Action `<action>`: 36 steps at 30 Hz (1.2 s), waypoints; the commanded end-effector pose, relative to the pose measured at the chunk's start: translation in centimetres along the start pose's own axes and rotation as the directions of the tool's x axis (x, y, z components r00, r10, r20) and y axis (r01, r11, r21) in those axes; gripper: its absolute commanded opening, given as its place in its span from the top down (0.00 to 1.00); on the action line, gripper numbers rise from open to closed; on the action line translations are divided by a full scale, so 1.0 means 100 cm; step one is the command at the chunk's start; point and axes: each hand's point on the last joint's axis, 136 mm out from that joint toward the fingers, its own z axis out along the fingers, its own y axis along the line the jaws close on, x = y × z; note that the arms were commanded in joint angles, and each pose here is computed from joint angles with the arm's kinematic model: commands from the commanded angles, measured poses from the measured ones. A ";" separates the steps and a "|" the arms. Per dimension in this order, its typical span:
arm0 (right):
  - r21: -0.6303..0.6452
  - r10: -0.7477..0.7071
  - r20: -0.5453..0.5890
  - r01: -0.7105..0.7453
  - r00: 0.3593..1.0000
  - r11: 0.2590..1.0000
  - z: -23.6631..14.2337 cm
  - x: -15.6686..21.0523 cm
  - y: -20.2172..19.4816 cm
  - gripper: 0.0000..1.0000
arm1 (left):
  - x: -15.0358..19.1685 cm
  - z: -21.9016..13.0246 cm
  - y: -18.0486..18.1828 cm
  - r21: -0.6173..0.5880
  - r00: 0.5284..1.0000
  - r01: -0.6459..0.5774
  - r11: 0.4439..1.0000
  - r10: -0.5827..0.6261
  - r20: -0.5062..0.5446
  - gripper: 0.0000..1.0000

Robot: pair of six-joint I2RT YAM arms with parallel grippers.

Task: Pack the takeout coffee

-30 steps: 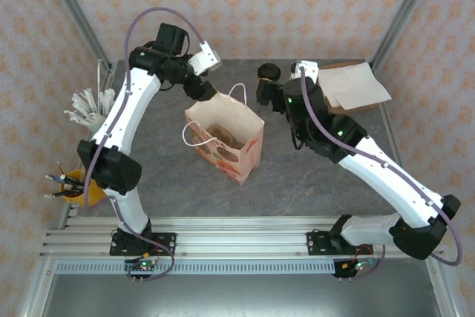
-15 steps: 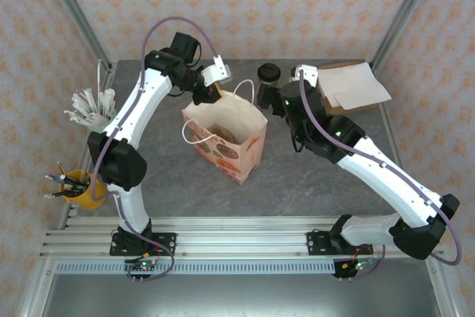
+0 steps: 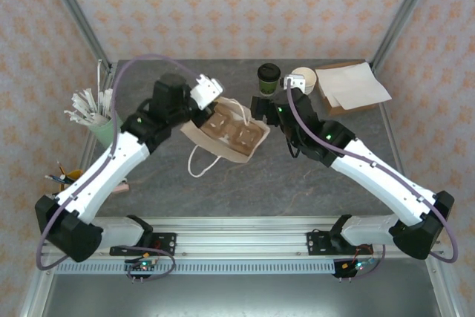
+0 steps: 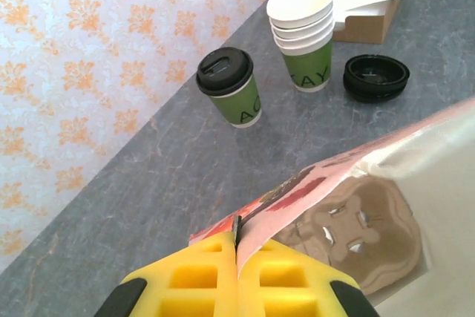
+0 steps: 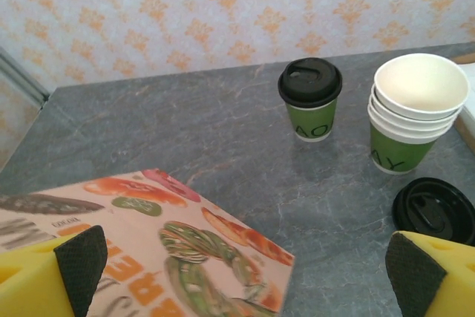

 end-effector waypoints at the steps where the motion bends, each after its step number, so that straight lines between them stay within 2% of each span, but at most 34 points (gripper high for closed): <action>1: -0.059 -0.055 -0.004 0.055 0.998 0.997 0.001 0.009 0.006 0.00 | 0.002 -0.011 0.025 -0.273 0.988 0.147 0.951 -0.131 0.076 1.00; 5: -0.060 -0.065 0.006 0.065 0.998 0.996 0.009 0.023 0.002 0.00 | 0.018 -0.019 0.014 -0.315 0.980 0.197 0.929 -0.176 0.094 1.00; 7: -0.062 -0.036 0.060 0.040 0.998 0.997 -0.002 0.012 -0.003 0.00 | 0.022 -0.025 0.017 -0.348 0.975 0.221 0.911 -0.196 0.107 1.00; 10: -0.087 -0.048 0.110 0.058 0.993 0.994 -0.013 0.009 -0.006 0.00 | 0.018 -0.039 0.017 -0.386 0.958 0.274 0.881 -0.214 0.192 1.00; 12: -0.186 -0.072 0.145 0.099 0.987 0.978 -0.022 0.012 0.005 0.01 | 0.010 -0.043 0.005 -0.379 0.957 0.262 0.888 -0.187 0.224 1.00; 14: -0.241 -0.096 0.159 0.133 0.983 0.961 -0.027 0.021 0.010 0.01 | 0.018 -0.041 0.009 -0.400 0.946 0.316 0.860 -0.253 0.204 1.00; 16: -0.232 -0.115 0.138 0.145 0.984 0.962 -0.027 0.030 0.006 0.01 | 0.025 -0.036 0.007 -0.400 0.940 0.337 0.852 -0.281 0.194 1.00; 18: -0.234 -0.155 0.110 0.177 0.982 0.956 -0.026 0.041 0.006 0.01 | 0.028 -0.038 0.008 -0.408 0.920 0.387 0.827 -0.318 0.227 1.00; 20: -0.260 -0.239 0.078 0.251 0.968 0.932 -0.023 0.060 0.014 0.01 | 0.032 -0.039 0.009 -0.433 0.919 0.392 0.812 -0.323 0.226 1.00; 24: -0.256 -0.390 -0.006 0.375 0.921 0.891 -0.014 0.103 0.017 0.01 | 0.043 -0.032 -0.009 -0.454 0.945 0.323 0.830 -0.256 0.205 1.00; 27: -0.228 -0.427 -0.026 0.411 0.904 0.883 -0.009 0.121 0.014 0.00 | 0.053 -0.031 -0.012 -0.462 0.940 0.339 0.819 -0.274 0.204 1.00; 30: -0.172 -0.496 -0.060 0.480 0.866 0.860 -0.006 0.136 0.002 0.05 | 0.058 -0.034 -0.013 -0.452 0.932 0.360 0.816 -0.295 0.210 1.00; 34: -0.122 -0.470 -0.024 0.464 0.882 0.877 -0.010 0.136 -0.011 0.06 | 0.066 -0.033 -0.023 -0.410 0.940 0.341 0.846 -0.296 0.172 1.00; 36: -0.117 -0.501 -0.027 0.495 0.865 0.861 -0.010 0.133 -0.011 0.06 | 0.072 -0.034 -0.026 -0.403 0.944 0.328 0.854 -0.292 0.150 1.00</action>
